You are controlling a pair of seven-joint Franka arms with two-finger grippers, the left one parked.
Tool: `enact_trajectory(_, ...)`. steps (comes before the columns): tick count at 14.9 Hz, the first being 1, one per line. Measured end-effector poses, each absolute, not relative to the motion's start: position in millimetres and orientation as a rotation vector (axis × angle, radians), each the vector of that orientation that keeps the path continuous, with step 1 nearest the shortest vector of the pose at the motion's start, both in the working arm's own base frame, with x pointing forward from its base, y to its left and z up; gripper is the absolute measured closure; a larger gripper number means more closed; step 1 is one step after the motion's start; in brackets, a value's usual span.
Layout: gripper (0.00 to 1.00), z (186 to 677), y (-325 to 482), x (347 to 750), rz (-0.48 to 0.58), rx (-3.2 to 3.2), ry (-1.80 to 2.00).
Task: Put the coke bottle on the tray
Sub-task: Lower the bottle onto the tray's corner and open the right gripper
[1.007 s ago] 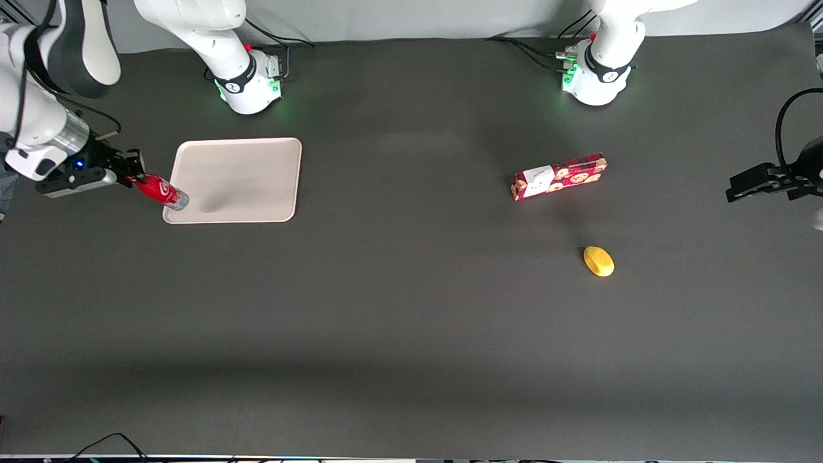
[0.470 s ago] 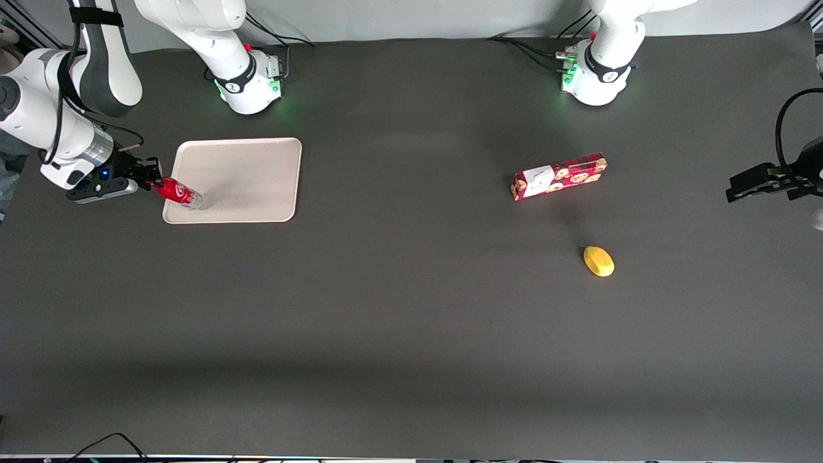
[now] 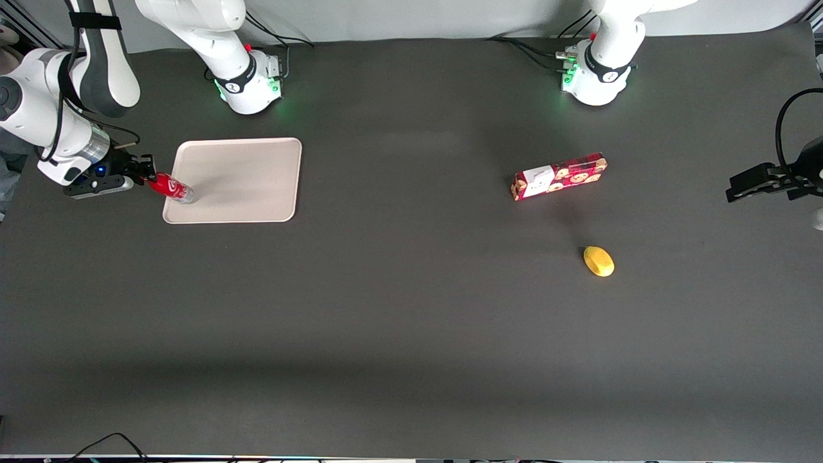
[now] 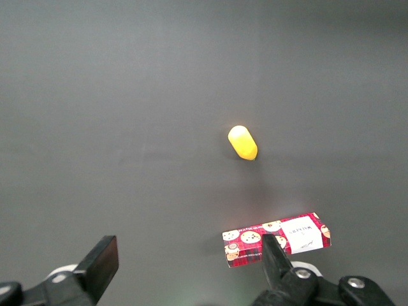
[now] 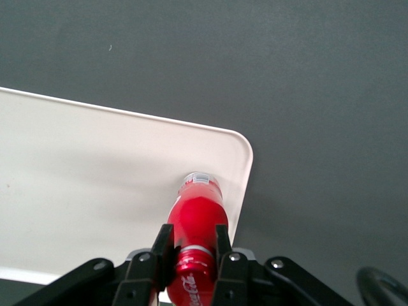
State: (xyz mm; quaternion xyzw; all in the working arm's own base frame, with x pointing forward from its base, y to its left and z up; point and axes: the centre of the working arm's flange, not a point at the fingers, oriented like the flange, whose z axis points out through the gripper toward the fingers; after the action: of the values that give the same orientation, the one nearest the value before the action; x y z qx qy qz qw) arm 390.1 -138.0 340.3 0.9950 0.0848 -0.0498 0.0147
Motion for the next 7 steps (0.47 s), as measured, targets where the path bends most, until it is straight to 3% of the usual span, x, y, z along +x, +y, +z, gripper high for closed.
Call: enact_trajectory(7,0.67,333.8,-144.6,386.6,-0.152,3.104,0.239)
